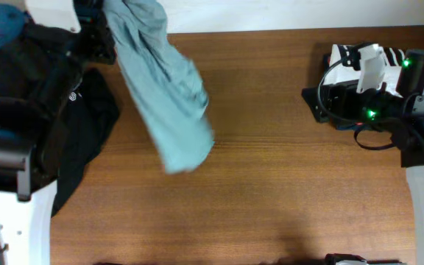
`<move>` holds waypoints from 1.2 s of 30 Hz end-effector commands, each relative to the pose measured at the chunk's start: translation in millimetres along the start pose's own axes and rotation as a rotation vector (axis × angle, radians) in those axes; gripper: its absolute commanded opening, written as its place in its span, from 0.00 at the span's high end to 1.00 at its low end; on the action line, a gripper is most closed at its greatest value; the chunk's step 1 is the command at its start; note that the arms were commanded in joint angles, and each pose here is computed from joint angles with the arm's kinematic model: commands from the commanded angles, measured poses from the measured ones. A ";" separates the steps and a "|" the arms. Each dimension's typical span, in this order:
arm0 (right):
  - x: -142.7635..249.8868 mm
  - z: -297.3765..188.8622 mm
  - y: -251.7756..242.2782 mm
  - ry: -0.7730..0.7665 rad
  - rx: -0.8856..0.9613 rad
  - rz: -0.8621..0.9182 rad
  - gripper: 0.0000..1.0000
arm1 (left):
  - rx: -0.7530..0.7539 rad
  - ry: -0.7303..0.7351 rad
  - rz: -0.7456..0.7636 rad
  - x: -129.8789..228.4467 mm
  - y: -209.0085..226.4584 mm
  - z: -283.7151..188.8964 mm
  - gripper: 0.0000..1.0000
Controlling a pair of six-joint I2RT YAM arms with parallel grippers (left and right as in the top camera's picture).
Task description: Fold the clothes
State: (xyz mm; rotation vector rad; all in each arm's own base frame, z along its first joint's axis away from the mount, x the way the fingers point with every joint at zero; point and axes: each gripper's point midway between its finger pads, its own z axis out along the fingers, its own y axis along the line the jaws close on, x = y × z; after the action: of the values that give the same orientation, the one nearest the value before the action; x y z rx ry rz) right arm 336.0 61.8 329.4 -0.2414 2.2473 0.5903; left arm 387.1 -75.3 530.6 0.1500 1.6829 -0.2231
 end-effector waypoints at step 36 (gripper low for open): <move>16.4 180.2 93.3 0.197 -0.564 0.070 0.14 | 0.185 0.056 -0.013 19.5 -30.6 30.0 0.99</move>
State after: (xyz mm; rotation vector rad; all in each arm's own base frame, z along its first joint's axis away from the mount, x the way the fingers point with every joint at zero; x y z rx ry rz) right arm 420.3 211.6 241.5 -0.4673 2.2394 1.2343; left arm 413.2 -109.3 500.2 0.2740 1.7454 -0.3659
